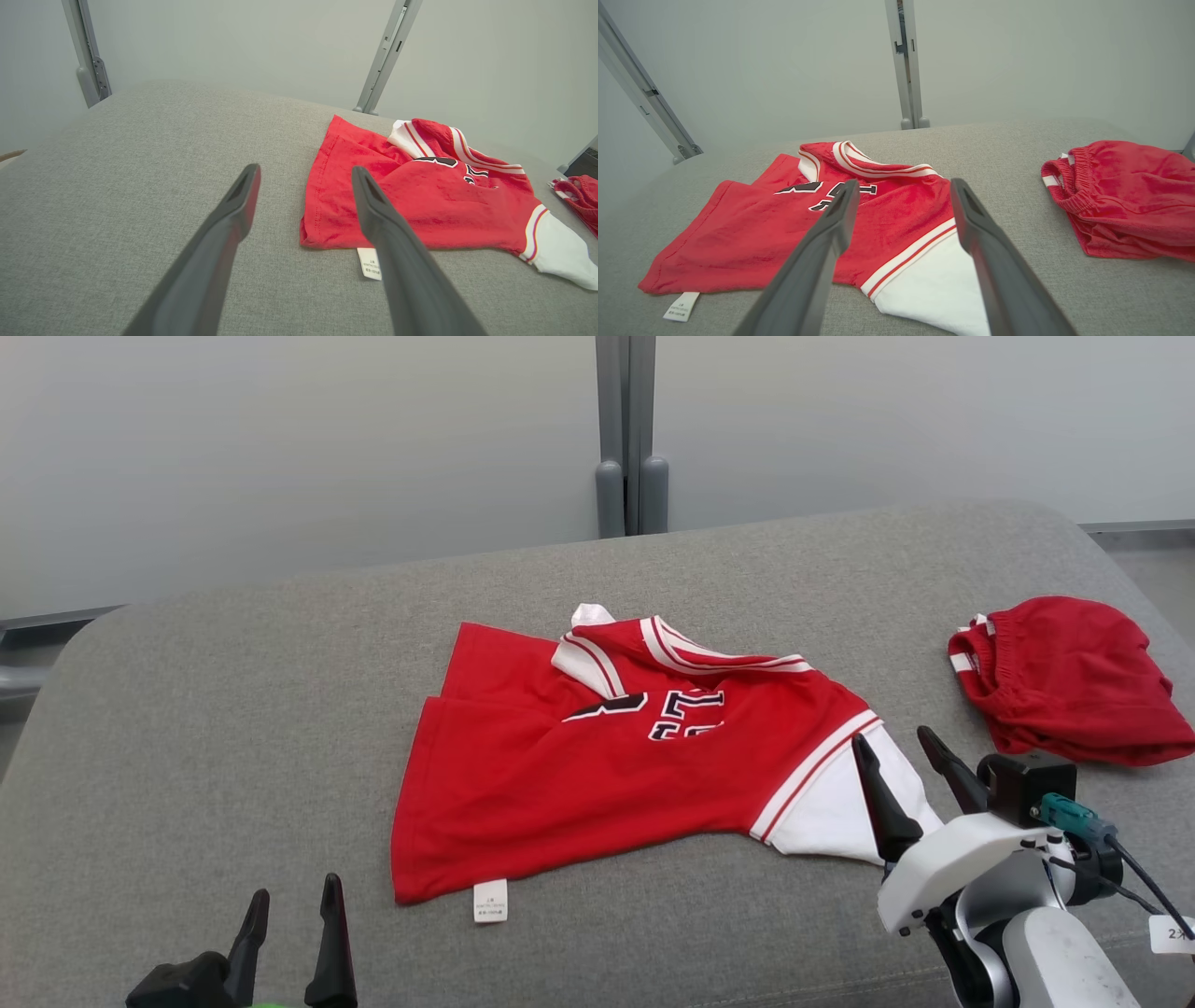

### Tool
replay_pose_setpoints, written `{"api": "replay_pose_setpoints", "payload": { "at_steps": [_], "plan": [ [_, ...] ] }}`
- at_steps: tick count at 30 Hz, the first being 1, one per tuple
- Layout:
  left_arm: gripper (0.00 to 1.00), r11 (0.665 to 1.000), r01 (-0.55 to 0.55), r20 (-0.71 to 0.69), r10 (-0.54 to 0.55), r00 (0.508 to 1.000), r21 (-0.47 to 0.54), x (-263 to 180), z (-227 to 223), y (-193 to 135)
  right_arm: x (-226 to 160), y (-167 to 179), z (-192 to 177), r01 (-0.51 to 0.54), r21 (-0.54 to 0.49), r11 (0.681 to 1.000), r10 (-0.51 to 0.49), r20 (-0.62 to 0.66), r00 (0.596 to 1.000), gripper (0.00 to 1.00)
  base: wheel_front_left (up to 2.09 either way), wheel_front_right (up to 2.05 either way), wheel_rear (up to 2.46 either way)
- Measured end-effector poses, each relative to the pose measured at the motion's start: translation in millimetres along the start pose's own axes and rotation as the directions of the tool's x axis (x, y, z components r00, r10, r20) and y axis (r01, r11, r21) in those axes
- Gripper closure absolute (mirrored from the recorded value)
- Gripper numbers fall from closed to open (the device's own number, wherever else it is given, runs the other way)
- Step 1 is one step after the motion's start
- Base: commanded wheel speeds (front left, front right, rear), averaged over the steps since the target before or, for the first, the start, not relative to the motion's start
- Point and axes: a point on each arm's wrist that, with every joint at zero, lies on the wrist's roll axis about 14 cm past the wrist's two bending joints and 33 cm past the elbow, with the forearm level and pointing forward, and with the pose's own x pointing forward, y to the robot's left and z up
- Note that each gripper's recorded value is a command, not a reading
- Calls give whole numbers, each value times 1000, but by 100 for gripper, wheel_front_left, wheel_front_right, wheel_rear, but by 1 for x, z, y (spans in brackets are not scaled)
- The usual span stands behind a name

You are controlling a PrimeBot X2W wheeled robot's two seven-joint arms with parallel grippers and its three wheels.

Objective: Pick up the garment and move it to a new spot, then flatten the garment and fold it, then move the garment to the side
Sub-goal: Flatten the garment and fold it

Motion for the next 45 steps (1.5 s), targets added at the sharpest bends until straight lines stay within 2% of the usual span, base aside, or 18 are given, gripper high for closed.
{"api": "replay_pose_setpoints", "payload": {
  "at_steps": [26, 36, 40, 43, 45],
  "plan": [
    [0, 1000, 29, 17, -29, 999, 11, -2, 6, -8, 2, 2, -5, -4, -12, 1000, 4, 26, 1000, 0, 0, 0, 0],
    [0, 1000, 31, -24, -30, 999, 8, -2, -4, -10, 4, 1, -6, 2, -5, 1000, -2, 24, 1000, 0, 0, 0, 0],
    [0, 998, 1, -81, -6, 997, -62, 4, -16, -12, 5, -4, -11, 17, 14, 1000, -17, 1, 1000, 0, 0, 0, 0],
    [0, 979, -34, -133, 7, 991, -202, 11, -27, -20, 6, -5, -14, 21, 20, 1000, -20, -10, 1000, 0, 0, 0, 0],
    [0, 971, -49, -172, 9, 985, -232, 16, -35, -22, 7, -7, -16, 26, 22, 999, -26, -16, 1000, 0, 0, 0, 0]
  ]
}}
